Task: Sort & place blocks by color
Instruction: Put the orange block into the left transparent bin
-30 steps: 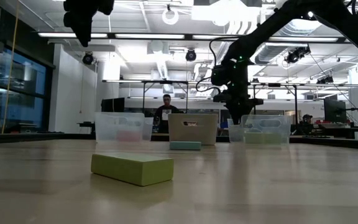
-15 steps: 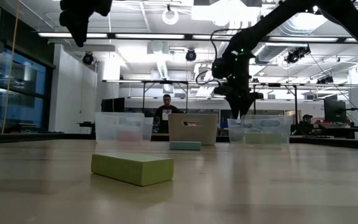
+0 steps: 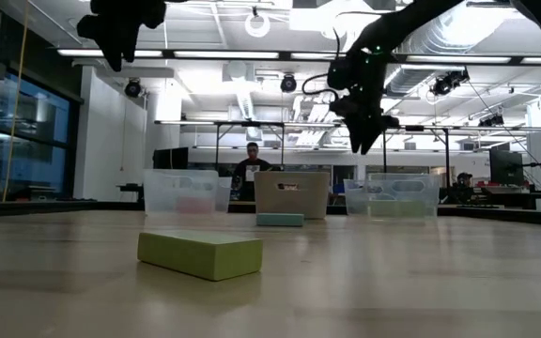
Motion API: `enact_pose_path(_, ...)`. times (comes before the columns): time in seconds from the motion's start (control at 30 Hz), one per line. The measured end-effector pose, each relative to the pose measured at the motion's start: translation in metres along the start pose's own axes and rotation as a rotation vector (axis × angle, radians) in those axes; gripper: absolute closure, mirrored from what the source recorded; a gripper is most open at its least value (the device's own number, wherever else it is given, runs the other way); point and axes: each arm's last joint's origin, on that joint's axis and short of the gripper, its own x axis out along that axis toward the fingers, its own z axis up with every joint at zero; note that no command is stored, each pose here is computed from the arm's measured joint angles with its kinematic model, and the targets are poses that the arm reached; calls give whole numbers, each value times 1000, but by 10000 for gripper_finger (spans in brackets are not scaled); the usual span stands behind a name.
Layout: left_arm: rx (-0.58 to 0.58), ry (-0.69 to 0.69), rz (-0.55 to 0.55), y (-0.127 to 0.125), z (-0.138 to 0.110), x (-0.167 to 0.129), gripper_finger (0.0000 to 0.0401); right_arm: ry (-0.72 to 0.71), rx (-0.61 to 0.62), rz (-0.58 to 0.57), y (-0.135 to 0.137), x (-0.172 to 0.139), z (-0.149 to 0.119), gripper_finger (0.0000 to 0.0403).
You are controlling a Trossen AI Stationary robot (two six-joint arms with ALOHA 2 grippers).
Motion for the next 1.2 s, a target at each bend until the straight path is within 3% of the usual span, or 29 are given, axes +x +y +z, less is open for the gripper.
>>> enact_pose_path(0.17,-166,38,-104,-13,-11,-5,209,-7,-23,5,0,-4,-1,279)
enact_pose_path(0.37,-200,52,-119,-32,-23,-8,210,-8,-47,5,1,-4,-1,279)
enact_pose_path(0.93,-111,140,-188,-89,-82,-20,210,-2,39,14,7,-3,-2,279)
enact_pose_path(1.2,-145,124,-179,-105,-116,-28,211,9,23,25,23,-3,-5,279)
